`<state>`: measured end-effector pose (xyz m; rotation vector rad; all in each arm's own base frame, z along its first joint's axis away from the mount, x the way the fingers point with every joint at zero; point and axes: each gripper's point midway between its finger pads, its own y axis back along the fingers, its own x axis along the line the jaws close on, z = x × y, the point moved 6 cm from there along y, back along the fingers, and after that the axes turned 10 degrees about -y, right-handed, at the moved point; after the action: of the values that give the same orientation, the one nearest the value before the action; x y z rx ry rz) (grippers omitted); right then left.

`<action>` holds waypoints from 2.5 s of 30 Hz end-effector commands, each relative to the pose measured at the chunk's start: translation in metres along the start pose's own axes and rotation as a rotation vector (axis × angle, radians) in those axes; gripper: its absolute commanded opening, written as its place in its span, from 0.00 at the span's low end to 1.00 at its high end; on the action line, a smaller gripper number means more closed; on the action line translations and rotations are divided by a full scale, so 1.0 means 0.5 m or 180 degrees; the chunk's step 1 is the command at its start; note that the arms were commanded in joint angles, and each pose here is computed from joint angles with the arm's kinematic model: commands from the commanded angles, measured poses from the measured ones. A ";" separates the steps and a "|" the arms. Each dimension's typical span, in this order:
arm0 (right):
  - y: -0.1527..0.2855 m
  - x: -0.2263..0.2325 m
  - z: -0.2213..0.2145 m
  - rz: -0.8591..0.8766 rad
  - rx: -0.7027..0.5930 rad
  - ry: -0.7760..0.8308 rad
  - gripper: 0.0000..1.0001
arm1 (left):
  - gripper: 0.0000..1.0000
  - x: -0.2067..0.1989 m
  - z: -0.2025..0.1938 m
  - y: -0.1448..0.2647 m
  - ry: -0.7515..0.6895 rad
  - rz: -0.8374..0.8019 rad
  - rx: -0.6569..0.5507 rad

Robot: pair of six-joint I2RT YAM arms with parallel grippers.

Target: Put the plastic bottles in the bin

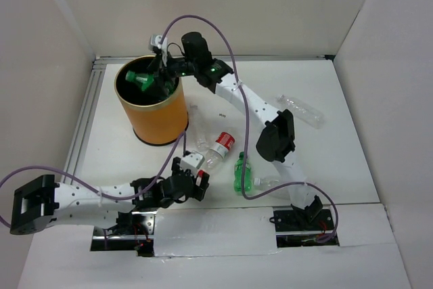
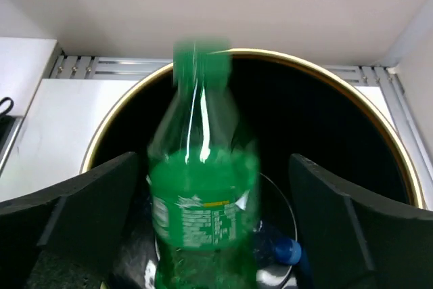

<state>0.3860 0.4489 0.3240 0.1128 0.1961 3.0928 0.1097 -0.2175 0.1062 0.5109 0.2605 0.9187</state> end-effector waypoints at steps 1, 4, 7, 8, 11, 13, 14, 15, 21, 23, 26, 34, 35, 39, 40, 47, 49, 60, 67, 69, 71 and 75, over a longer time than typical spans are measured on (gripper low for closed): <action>0.036 0.002 0.103 -0.0208 -0.0391 0.0141 1.00 | 0.94 -0.014 0.061 -0.016 -0.0095 0.0099 -0.0310; 0.109 -0.028 0.162 -0.0668 -0.0564 0.0021 1.00 | 0.96 -0.026 0.069 -0.048 -0.0354 0.0185 -0.0298; 0.221 -0.074 0.172 -0.0971 -0.0521 -0.0056 0.98 | 0.96 -0.037 0.075 -0.084 -0.0491 0.0391 -0.0247; 0.264 -0.074 0.178 -0.1074 -0.0473 -0.0120 0.95 | 0.97 -0.045 0.095 -0.093 -0.0470 0.0440 -0.0289; 0.401 -0.099 0.127 -0.1252 -0.0222 -0.0338 0.75 | 0.94 -0.046 0.107 -0.134 -0.0541 0.0668 -0.0222; 0.462 -0.100 0.043 -0.1249 -0.0014 -0.0595 0.64 | 0.90 -0.041 0.108 -0.157 -0.0524 0.0781 -0.0129; 0.525 -0.110 0.020 -0.1398 0.0003 -0.0676 0.60 | 0.86 -0.042 0.107 -0.180 -0.0550 0.0824 -0.0037; 0.565 -0.078 0.030 -0.1446 -0.0020 -0.0651 0.60 | 0.81 -0.036 0.097 -0.188 -0.0578 0.0882 0.0081; 0.719 0.028 -0.131 -0.1755 0.0166 -0.1049 0.66 | 0.18 -0.054 0.085 -0.214 -0.0622 0.0713 0.0276; 0.744 0.050 -0.165 -0.1901 0.0213 -0.1159 0.81 | 0.02 -0.061 0.101 -0.204 -0.0564 0.0604 0.0224; 0.802 0.074 -0.223 -0.2288 0.0197 -0.1371 1.00 | 0.00 -0.065 0.136 -0.177 -0.0531 0.0440 0.0080; 0.947 0.082 -0.303 -0.2994 0.0023 -0.1706 0.86 | 0.00 -0.048 0.407 -0.034 -0.0325 0.0394 -0.1119; 0.956 0.073 -0.323 -0.3028 0.0064 -0.1777 0.82 | 0.00 -0.030 0.434 -0.024 -0.0288 0.0481 -0.1210; 0.993 0.048 -0.365 -0.3199 0.0345 -0.1799 0.69 | 0.00 0.050 0.549 0.045 -0.0064 0.0878 -0.1745; 1.000 0.040 -0.366 -0.3233 0.0395 -0.1785 0.72 | 0.00 0.072 0.567 0.059 -0.0052 0.0991 -0.1835; 1.031 0.010 -0.395 -0.3393 0.0604 -0.1755 0.99 | 0.00 0.322 0.596 0.126 0.0569 0.2263 -0.2010; 1.035 0.007 -0.394 -0.3434 0.0613 -0.1719 0.99 | 0.00 0.368 0.581 0.134 0.0759 0.2489 -0.1994; 1.070 -0.084 -0.465 -0.3341 0.1011 -0.1703 0.99 | 0.76 0.494 0.479 0.109 0.0903 0.3092 -0.1214; 1.056 -0.160 -0.542 -0.3132 0.1471 -0.1679 0.99 | 0.90 0.436 0.507 0.177 0.0621 0.2901 -0.1368; 1.032 -0.184 -0.548 -0.3002 0.1595 -0.1551 0.99 | 0.90 0.395 0.515 0.202 0.0525 0.2663 -0.1457; 1.018 -0.188 -0.583 -0.2918 0.1794 -0.1560 0.98 | 0.90 0.361 0.509 0.209 0.0428 0.2377 -0.1461; 0.989 -0.185 -0.610 -0.2770 0.2059 -0.1398 0.85 | 0.87 0.274 0.460 0.202 0.0397 0.1740 -0.1308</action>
<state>0.4379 -0.0859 0.0820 0.6119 0.8092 1.9673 0.2361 -0.1133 0.3743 0.0740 -0.0039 1.6068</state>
